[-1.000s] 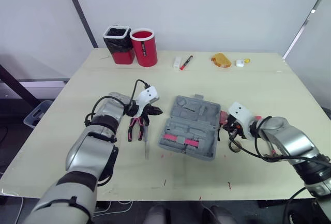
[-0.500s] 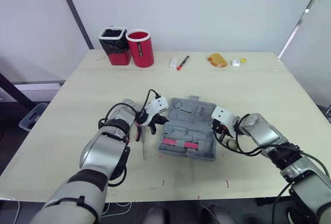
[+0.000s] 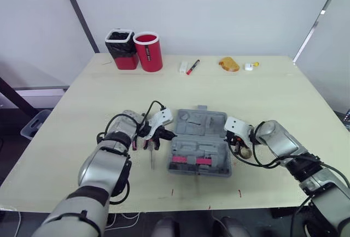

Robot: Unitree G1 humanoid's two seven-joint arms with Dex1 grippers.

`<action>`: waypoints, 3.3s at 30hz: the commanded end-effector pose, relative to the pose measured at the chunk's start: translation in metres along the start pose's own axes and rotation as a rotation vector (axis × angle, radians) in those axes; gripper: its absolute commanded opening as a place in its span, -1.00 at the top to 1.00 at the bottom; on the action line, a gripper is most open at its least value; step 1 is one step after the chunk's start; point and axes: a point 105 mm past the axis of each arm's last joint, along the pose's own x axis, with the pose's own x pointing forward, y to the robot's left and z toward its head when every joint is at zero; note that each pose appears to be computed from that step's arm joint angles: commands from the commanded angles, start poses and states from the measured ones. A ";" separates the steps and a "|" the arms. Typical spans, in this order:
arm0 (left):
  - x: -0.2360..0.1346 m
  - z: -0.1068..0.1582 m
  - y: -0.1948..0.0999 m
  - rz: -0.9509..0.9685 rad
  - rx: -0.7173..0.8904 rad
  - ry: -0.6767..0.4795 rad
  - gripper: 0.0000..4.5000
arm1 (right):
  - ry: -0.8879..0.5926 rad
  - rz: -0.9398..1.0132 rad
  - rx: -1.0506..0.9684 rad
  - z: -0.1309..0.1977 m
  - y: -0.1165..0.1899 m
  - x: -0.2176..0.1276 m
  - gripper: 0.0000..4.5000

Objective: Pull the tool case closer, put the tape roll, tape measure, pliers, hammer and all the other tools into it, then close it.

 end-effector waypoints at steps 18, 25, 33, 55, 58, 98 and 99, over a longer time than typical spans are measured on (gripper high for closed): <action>-0.005 -0.013 -0.060 -0.103 0.001 -0.093 0.96 | -0.082 0.117 -0.085 0.010 0.043 -0.018 1.00; 0.000 -0.015 -0.084 -0.114 -0.031 -0.106 0.96 | -0.076 0.129 -0.090 0.004 0.048 -0.022 1.00; -0.001 -0.019 -0.087 -0.106 -0.041 -0.092 0.96 | -0.075 0.148 -0.067 -0.001 0.058 -0.025 1.00; 0.005 -0.017 -0.103 -0.151 -0.034 -0.095 0.96 | -0.046 0.123 -0.024 -0.016 0.059 -0.034 1.00; 0.006 -0.016 -0.102 -0.150 -0.030 -0.095 0.96 | -0.042 0.122 -0.020 -0.019 0.060 -0.036 1.00; 0.002 -0.036 -0.123 -0.187 -0.061 -0.046 0.96 | -0.040 0.165 0.049 -0.026 0.090 -0.038 1.00; 0.002 -0.035 -0.124 -0.189 -0.060 -0.046 0.96 | -0.039 0.165 0.050 -0.026 0.091 -0.038 1.00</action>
